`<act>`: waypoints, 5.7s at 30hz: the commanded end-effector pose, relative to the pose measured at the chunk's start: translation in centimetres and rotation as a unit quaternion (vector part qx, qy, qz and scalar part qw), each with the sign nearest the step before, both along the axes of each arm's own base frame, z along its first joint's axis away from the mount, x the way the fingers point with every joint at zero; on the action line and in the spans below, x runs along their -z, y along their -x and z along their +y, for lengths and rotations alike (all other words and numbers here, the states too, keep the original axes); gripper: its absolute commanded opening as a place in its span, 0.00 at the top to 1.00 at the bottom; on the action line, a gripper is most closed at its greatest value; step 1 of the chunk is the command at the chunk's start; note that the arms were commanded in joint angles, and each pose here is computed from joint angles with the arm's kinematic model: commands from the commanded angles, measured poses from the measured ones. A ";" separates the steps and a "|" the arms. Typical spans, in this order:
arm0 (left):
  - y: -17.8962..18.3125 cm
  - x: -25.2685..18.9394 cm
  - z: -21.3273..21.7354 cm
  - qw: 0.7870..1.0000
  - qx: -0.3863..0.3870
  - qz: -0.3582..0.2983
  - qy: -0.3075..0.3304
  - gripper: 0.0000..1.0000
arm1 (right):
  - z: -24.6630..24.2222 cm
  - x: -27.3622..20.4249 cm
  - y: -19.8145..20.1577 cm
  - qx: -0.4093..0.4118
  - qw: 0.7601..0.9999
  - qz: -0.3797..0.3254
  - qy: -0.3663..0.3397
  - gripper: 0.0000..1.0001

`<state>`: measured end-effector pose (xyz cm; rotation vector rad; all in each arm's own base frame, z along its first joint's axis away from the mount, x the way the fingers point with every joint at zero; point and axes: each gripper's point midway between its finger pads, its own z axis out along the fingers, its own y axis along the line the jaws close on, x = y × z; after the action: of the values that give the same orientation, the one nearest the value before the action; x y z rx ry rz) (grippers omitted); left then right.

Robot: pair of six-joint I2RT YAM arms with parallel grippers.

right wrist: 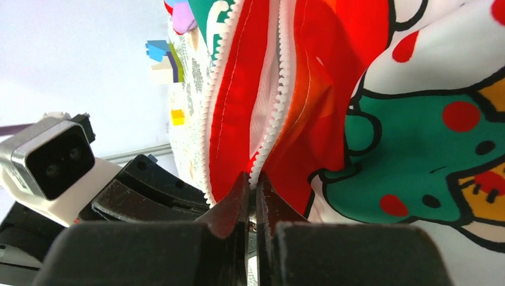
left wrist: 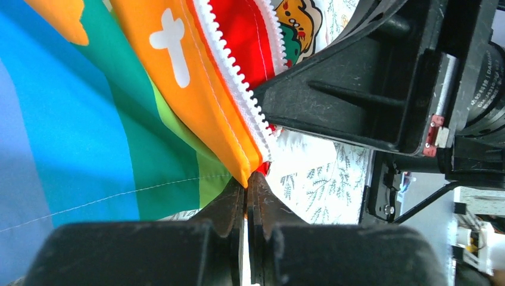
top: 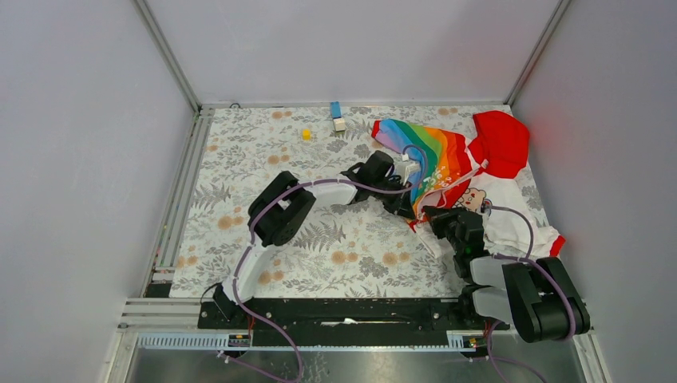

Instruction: Zip up the jacket

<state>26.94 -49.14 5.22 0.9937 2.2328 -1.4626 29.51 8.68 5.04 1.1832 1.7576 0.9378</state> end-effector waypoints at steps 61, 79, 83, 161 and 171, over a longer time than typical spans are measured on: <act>0.1 3.3 4.4 0.995 0.087 0.042 0.001 1.00 | 5.0 -7.6 4.7 -0.530 0.671 -0.095 0.511 0.35; 0.0 3.4 4.4 0.996 0.080 0.042 -0.003 1.00 | 5.7 -3.8 3.2 -0.260 0.929 0.102 0.242 0.64; 0.0 3.4 4.4 0.996 0.081 0.042 -0.003 1.00 | 5.2 -1.5 3.5 -0.257 0.924 0.139 0.247 0.63; 0.2 3.8 4.3 0.996 0.081 0.044 -0.009 1.00 | 7.2 1.2 1.6 -0.255 0.938 0.137 0.191 1.00; 0.5 4.3 4.0 0.996 0.081 0.031 -0.028 1.00 | 8.0 -0.6 1.6 -0.194 0.940 0.275 0.062 1.00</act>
<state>26.87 -44.87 2.69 1.1507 2.2627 -1.5959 26.90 15.88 4.60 0.8179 2.4990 0.6653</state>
